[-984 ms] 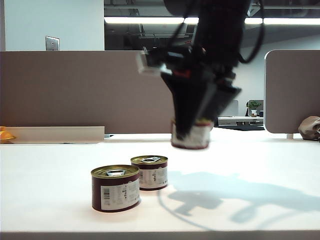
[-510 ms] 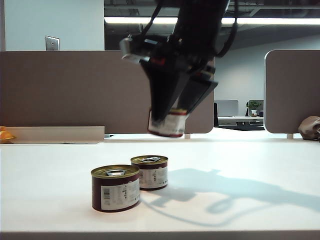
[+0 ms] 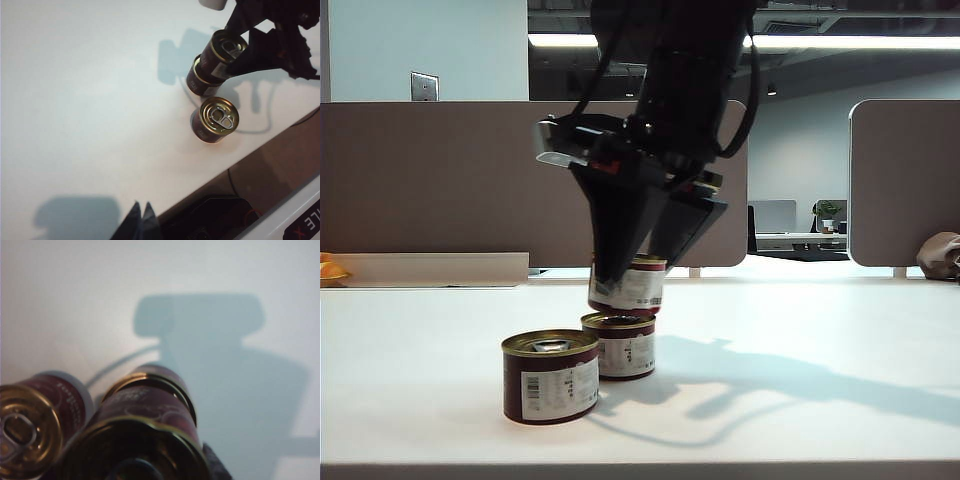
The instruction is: Pick up the cans one by one and stack them together.
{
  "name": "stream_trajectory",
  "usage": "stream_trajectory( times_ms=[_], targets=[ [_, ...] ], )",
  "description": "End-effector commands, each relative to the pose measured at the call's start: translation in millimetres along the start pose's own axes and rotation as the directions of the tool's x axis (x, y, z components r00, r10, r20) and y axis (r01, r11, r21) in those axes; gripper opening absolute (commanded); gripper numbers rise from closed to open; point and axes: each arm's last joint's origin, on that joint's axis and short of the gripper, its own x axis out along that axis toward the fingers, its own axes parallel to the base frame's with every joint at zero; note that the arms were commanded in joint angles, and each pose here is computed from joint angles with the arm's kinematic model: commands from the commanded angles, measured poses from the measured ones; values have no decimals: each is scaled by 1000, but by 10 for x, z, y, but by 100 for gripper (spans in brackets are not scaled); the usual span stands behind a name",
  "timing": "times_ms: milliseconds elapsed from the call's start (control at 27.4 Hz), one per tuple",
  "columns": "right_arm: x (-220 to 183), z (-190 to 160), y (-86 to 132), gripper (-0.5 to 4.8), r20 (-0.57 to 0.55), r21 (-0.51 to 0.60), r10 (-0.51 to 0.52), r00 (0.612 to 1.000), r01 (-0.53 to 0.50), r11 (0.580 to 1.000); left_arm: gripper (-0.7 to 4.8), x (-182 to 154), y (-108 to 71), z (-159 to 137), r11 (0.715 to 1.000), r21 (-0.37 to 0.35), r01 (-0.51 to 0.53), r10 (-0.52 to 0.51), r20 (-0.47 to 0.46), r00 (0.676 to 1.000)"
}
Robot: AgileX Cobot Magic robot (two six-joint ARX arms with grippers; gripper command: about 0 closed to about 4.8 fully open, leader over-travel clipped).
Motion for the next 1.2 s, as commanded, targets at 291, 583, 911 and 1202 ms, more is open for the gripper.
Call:
stream_trajectory(
  times_ms=[291,583,911,1202],
  targets=[
    [124,51,50,198,1,-16,7,1000,-7,1000,-5,-12,-4,5,1000,10,2,-2,6,1000],
    [143,15,27,198,-45,-17,-47,998,46,999,-5,-12,0,1,1000,12,-15,15,0,1000],
    [140,-33,35,200,-99,-43,-62,993,58,997,-5,-12,0,4,1000,13,-15,15,3,1000],
    [134,-31,35,399,-95,-42,-63,993,59,997,-5,-12,1,6,1000,14,-16,16,5,1000]
  ],
)
